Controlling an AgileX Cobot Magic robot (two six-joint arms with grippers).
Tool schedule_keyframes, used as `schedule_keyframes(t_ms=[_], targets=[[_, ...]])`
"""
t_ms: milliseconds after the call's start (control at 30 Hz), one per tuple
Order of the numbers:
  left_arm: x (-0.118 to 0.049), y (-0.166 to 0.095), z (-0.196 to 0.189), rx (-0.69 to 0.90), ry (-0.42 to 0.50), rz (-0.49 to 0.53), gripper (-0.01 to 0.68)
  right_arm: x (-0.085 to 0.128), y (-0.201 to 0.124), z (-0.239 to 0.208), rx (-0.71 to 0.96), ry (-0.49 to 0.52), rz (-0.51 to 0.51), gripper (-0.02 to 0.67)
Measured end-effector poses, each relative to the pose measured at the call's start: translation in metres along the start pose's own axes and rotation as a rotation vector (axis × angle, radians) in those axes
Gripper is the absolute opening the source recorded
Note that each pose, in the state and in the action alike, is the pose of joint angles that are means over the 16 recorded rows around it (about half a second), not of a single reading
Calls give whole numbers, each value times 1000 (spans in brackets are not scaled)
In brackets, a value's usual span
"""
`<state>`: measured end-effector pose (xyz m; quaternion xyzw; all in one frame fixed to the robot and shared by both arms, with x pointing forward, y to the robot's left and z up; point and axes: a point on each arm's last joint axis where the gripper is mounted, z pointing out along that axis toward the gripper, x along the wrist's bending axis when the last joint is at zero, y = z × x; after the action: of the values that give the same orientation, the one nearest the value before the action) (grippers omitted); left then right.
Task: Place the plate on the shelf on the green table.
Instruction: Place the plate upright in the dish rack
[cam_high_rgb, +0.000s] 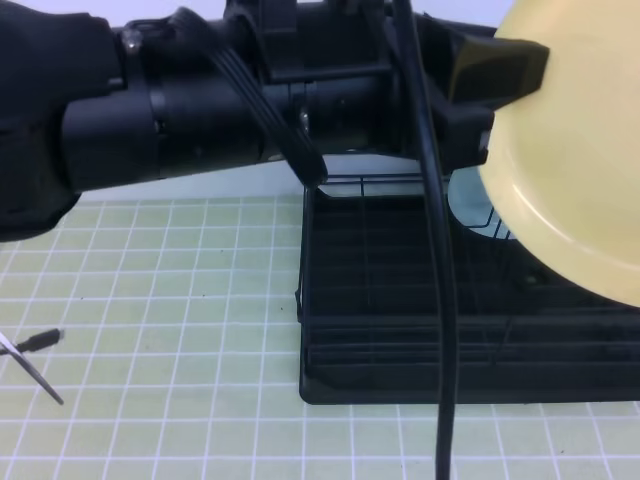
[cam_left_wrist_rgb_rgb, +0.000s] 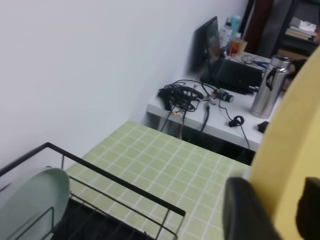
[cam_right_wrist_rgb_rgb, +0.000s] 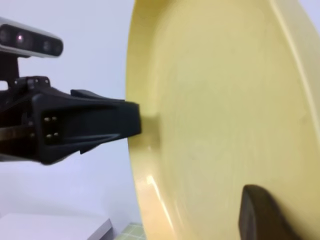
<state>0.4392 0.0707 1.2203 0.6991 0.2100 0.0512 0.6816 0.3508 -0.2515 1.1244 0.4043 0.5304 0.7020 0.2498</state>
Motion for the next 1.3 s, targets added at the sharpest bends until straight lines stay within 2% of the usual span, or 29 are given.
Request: schedule_keyframes(t_ms=[233, 367, 467, 633, 800, 900, 1100, 1300], targets=[[-5, 0, -1, 2, -55, -3, 401, -2, 1, 0, -6, -21, 2, -3], [-10, 2, -5, 1, -86, 1, 431, -6, 3, 0, -20, -75, -8, -3], [-16, 6, -11, -6, -108, 17, 428, -10, 8, -1, -37, -130, -37, -3], [-27, 14, -26, -26, -125, 72, 361, -16, 21, -1, -72, -230, -125, 4], [-37, 21, -42, -35, -112, 166, 230, -21, 42, 3, -96, -318, -251, 4], [-40, 23, -51, -25, -80, 223, 148, -22, 54, 10, -86, -336, -346, 10], [-36, 21, -65, 59, 34, 303, 24, -26, 75, 38, -5, -281, -512, 3], [-22, 12, -76, 222, 208, 327, 0, -37, 85, 80, 223, -148, -623, 3]])
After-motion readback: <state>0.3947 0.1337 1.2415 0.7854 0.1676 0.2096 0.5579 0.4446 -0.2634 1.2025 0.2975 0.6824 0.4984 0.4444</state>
